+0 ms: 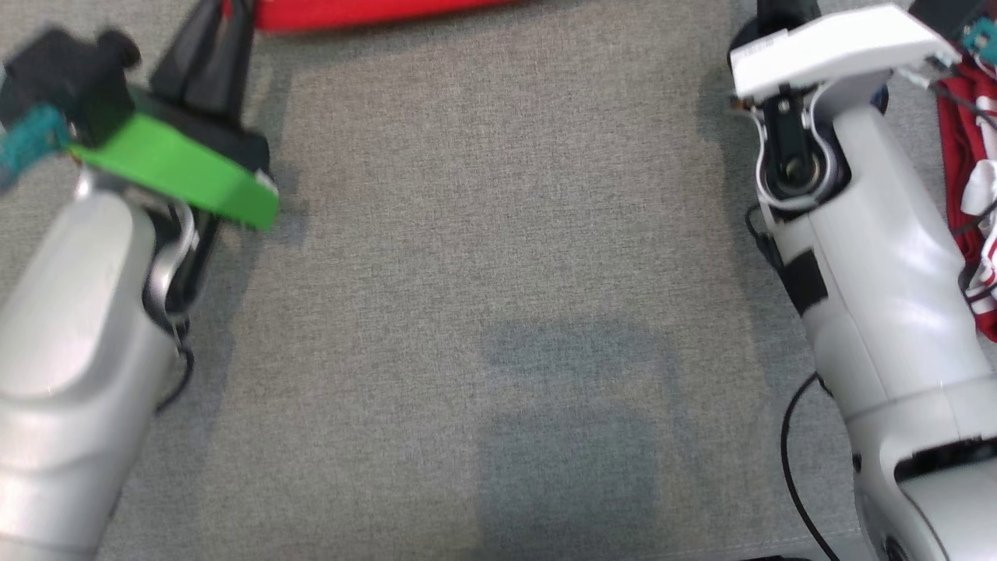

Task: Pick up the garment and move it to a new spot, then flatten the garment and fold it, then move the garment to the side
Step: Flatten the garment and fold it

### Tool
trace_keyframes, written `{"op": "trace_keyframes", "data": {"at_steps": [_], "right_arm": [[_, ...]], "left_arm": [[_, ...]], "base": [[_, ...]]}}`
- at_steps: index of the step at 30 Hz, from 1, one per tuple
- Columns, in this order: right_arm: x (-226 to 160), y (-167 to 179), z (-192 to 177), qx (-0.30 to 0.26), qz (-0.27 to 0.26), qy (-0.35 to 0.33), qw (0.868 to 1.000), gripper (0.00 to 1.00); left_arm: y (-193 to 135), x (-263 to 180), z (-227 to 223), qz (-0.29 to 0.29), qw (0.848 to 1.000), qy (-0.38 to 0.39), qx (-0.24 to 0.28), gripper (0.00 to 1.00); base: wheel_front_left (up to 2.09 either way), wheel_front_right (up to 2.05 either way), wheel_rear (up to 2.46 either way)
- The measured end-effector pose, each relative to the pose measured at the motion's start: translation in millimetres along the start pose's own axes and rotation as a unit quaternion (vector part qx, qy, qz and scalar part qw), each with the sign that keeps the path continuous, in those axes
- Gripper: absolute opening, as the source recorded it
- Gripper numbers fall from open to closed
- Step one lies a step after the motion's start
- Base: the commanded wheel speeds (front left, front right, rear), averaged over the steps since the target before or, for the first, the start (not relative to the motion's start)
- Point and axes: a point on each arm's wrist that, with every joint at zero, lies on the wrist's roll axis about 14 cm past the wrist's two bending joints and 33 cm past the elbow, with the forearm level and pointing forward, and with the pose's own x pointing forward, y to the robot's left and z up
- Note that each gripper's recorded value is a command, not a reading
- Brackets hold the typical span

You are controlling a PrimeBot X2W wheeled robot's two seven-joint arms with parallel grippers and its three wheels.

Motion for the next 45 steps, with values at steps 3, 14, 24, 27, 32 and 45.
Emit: {"op": "trace_keyframes", "data": {"at_steps": [3, 14, 24, 27, 32, 45], "right_arm": [[-37.8, -17.9, 3.8, 0.018, -0.018, -0.007, 1.0, 0.0], [-224.2, -65.5, 16.7, 0.048, -0.098, 0.004, 0.994, 0.0], [-237.1, -0.8, 77.7, 0.05, -0.013, -0.059, 0.997, 0.0], [-186.0, 33.0, 86.7, 0.043, 0.043, -0.06, 0.996, 0.0], [-107.5, 37.3, 65.9, 0.016, 0.04, -0.02, 0.999, 0.0], [-0.7, 78.9, -63.9, -0.07, 0.064, 0.14, 0.986, 0.0]], "left_arm": [[-18.0, -42.5, -17.4, 0.0, 1.0, 0.02, -0.023, 0.0], [-96.1, -197.7, -41.7, 0.061, 0.988, 0.078, -0.121, 0.0], [-112.2, -232.0, 6.6, 0.138, 0.975, 0.021, -0.176, 0.0], [-92.1, -204.1, 20.0, 0.148, 0.975, -0.003, -0.168, 0.0], [-61.2, -156.3, 19.9, 0.175, 0.971, -0.019, -0.159, 0.0], [-7.4, -157.5, -32.6, 0.284, 0.944, 0.048, -0.163, 0.0]], "base": [[0.0, 0.0, 0.0], [0.0, 0.0, 0.0], [0.0, 0.0, 0.0], [0.0, 0.0, 0.0], [0.0, 0.0, 0.0], [0.0, 0.0, 0.0]]}}
